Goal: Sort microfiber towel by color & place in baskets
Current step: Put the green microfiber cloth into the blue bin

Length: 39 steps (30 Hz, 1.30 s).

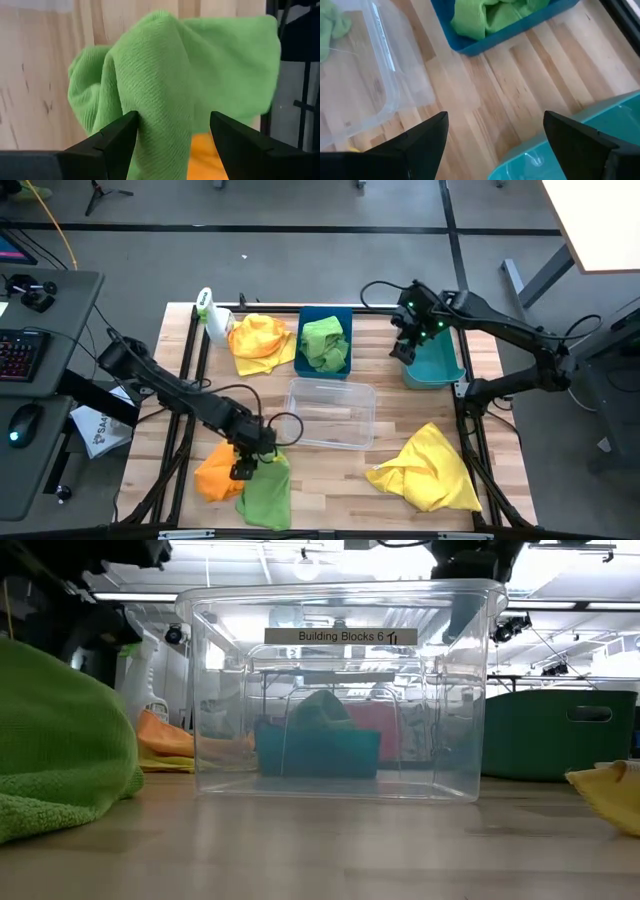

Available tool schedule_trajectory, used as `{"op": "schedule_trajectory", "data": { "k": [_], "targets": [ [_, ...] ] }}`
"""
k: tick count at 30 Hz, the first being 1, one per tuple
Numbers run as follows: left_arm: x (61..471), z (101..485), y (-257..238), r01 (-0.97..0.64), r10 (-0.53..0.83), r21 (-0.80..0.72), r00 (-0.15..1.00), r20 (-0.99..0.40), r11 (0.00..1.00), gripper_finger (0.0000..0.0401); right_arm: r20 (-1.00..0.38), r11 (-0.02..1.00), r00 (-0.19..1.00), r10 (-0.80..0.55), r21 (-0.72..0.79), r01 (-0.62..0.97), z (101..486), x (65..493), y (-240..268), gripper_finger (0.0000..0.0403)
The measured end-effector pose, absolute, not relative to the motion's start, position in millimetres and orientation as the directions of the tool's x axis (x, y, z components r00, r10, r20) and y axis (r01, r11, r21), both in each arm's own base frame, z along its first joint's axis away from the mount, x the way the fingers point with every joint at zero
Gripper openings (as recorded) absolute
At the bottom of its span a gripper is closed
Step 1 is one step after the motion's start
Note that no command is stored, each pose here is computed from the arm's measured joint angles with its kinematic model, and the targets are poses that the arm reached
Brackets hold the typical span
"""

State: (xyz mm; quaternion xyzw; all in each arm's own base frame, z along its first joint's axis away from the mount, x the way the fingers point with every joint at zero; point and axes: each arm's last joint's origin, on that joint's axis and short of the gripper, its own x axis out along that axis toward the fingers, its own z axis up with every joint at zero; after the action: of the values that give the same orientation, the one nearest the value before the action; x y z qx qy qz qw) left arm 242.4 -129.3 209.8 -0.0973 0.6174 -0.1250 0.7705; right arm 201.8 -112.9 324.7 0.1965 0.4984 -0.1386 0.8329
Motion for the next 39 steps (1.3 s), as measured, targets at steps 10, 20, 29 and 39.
{"op": "schedule_trajectory", "data": {
  "k": [10, 20, 29, 39],
  "targets": [
    [251.5, 187.3, -128.0, 0.043, -0.282, -0.279, 0.098, -0.954, 0.959, 0.0154, -0.886, 0.884, 0.463, -0.033, 0.19, 0.426, 324.4, 201.6, -112.8, 0.0321],
    [207.7, 319.6, -87.6, -0.039, -0.394, -0.419, 0.272, -0.878, 0.907, 0.0006, -0.864, 0.89, 0.5, -0.06, 0.18, 0.419, 326.6, 205.4, -115.2, 0.0321],
    [178.8, 484.9, -20.0, -0.11, -0.038, -0.271, 0.872, -0.487, 0.956, 0.0001, -0.814, 0.896, 0.571, -0.106, 0.17, 0.409, 331.5, 212.4, -119.5, 0.0321],
    [265.3, 491.5, 58.2, -0.178, 0.304, 0.325, 0.868, -0.393, 0.929, 0.0, -0.731, 0.863, 0.665, -0.153, 0.229, 0.451, 341.8, 221.1, -124.4, 0.0321]
  ]
}}
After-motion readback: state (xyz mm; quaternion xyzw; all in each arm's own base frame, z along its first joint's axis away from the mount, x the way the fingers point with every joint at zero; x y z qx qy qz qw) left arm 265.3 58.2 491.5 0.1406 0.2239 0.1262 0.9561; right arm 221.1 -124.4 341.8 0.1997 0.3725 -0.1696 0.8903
